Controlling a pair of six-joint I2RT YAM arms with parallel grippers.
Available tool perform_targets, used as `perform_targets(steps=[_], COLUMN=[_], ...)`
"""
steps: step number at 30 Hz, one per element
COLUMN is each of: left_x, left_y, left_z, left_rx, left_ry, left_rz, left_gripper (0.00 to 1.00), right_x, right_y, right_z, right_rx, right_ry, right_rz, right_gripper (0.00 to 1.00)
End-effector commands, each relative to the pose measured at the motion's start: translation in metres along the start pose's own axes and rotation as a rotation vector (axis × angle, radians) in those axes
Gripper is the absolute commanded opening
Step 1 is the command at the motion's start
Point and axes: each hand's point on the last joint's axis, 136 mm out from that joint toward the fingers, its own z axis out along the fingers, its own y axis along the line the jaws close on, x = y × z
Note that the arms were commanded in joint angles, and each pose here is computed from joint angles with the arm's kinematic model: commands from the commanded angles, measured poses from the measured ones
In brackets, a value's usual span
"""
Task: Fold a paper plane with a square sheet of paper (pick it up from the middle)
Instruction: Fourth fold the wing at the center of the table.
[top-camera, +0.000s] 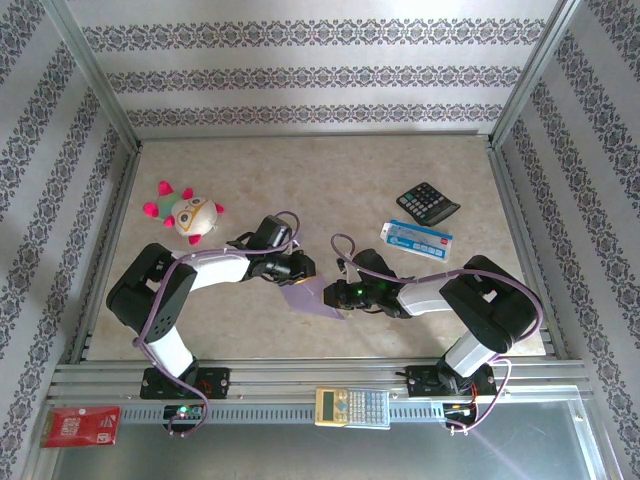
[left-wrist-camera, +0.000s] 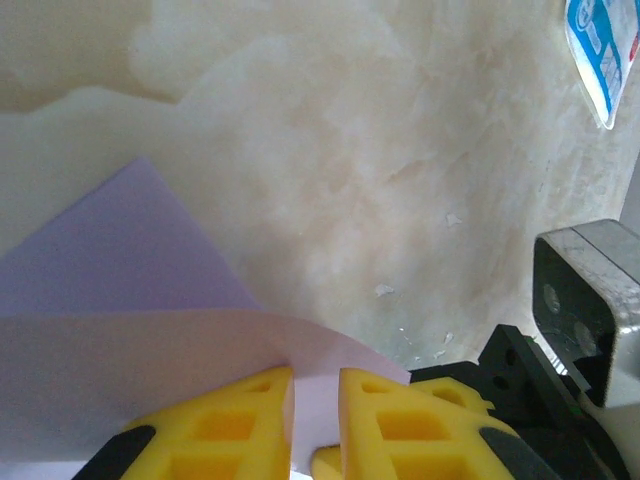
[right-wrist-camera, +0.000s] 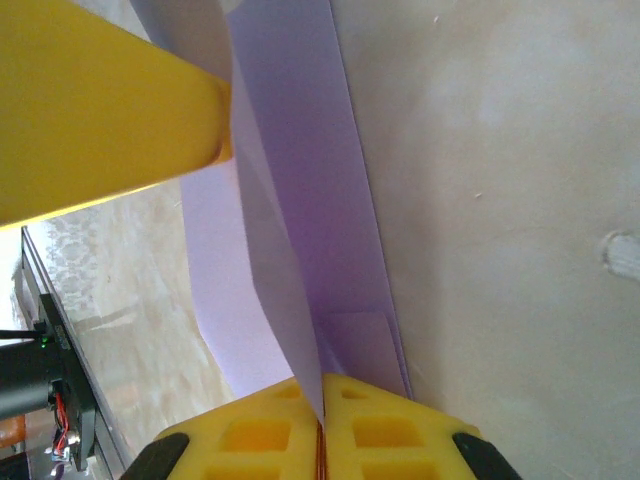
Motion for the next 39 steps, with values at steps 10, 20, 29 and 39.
perform_targets(steps=[10, 20, 29, 39], left_x=[-0.018, -0.026, -0.023, -0.023], left_y=[0.002, -0.036, -0.044, -0.039], left_z=[-0.014, -0.028, -0.019, -0.009], left_rx=[0.003, 0.122, 0.148, 0.107], left_ry=[-0.039, -0.077, -0.062, -0.059], left_rz=[0.009, 0.029, 0.04, 0.067], left_gripper=[0.21, 0.24, 0.26, 0.29], right_x=[0.004, 0.004, 0.003, 0.001], right_y=[-0.008, -0.009, -0.008, 0.004], right_z=[0.004, 0.007, 0.006, 0.003], right_rx=[0.025, 0.029, 0.024, -0.017], right_ry=[0.008, 0.01, 0.012, 0.007], right_rz=[0.025, 0.035, 0.038, 0.009], right_gripper=[0.09, 0.06, 0.07, 0.1])
